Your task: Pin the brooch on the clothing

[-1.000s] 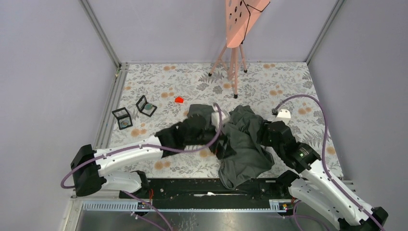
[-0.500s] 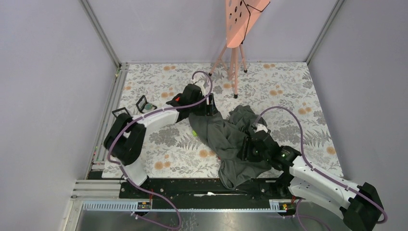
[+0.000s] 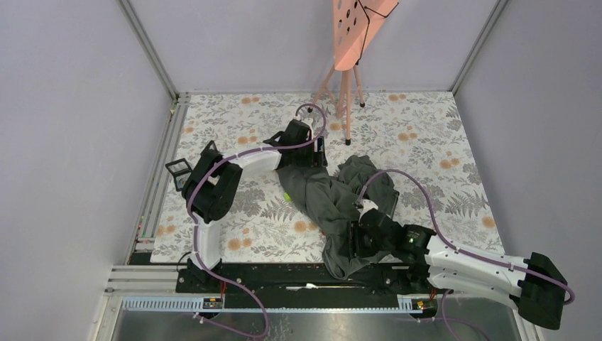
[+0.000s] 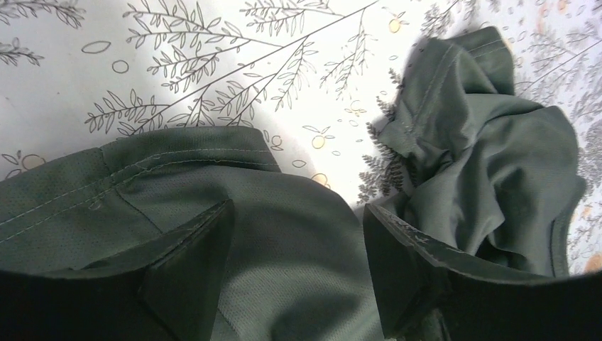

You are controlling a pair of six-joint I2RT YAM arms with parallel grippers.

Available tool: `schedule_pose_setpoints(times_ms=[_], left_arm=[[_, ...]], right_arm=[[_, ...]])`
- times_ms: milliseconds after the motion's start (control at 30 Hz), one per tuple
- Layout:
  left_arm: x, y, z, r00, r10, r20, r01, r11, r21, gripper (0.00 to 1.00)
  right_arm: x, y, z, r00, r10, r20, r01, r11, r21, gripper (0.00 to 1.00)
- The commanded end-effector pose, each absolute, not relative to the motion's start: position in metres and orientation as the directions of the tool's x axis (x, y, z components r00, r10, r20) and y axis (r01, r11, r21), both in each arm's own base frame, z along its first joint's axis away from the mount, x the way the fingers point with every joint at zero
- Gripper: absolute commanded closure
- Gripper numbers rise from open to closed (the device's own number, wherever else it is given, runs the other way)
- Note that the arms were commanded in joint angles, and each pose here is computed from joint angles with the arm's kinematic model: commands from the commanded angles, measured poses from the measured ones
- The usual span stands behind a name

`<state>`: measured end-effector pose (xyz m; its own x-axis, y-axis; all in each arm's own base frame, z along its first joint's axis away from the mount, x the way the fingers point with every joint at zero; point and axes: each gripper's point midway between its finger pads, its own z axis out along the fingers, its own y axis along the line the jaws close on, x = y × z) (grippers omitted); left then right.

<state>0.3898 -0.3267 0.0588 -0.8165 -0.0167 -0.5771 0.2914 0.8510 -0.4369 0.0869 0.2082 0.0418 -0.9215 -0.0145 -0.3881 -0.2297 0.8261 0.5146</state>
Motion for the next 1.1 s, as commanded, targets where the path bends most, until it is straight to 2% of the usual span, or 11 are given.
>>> schedule_pose_setpoints(times_ms=[0,167,267,367,467,633,700,800,867,1067], left_arm=[[0.4,-0.339,0.069,-0.806,-0.026,-0.591,0.312,0.83,-0.463,0.28],[0.4,-0.342,0.059,-0.82,-0.01,-0.573,0.314,0.829,-0.463,0.3],[0.4,-0.342,0.056,-0.82,0.0,-0.572,0.319,0.829,-0.458,0.37],[0.4,-0.344,0.054,-0.82,0.003,-0.572,0.325,0.826,-0.462,0.48],[0.402,-0.343,0.056,-0.813,-0.006,-0.582,0.323,0.827,-0.46,0.68],[0.409,-0.335,0.09,-0.743,-0.069,-0.665,0.329,0.828,-0.454,0.91],[0.409,-0.327,0.118,-0.698,-0.103,-0.709,0.332,0.83,-0.448,0.96],[0.409,-0.313,0.161,-0.609,-0.161,-0.777,0.339,0.832,-0.438,1.0],[0.406,-0.298,0.187,-0.555,-0.194,-0.809,0.333,0.839,-0.43,1.0],[0.389,-0.253,0.234,-0.466,-0.239,-0.852,0.311,0.857,-0.411,1.0]], right_arm=[[0.067,0.213,0.048,-0.93,-0.051,-0.363,-0.252,0.809,0.532,0.49],[0.051,0.212,0.04,-0.954,-0.049,-0.297,-0.213,0.807,0.551,0.5],[0.041,0.214,0.043,-0.956,-0.07,-0.284,-0.224,0.8,0.557,0.51],[0.037,0.214,0.043,-0.958,-0.078,-0.275,-0.222,0.81,0.543,0.51],[0.033,0.212,0.035,-0.966,-0.073,-0.247,-0.197,0.829,0.524,0.54],[0.029,0.218,0.028,-0.972,-0.061,-0.226,-0.176,0.827,0.534,0.57],[0.028,0.219,0.023,-0.973,-0.061,-0.221,-0.174,0.826,0.536,0.64],[0.029,0.218,0.018,-0.974,-0.052,-0.223,-0.167,0.829,0.534,0.9],[0.036,0.216,0.021,-0.966,-0.04,-0.255,-0.171,0.84,0.515,1.0],[0.082,0.203,0.068,-0.87,0.003,-0.493,-0.23,0.882,0.412,1.0]])
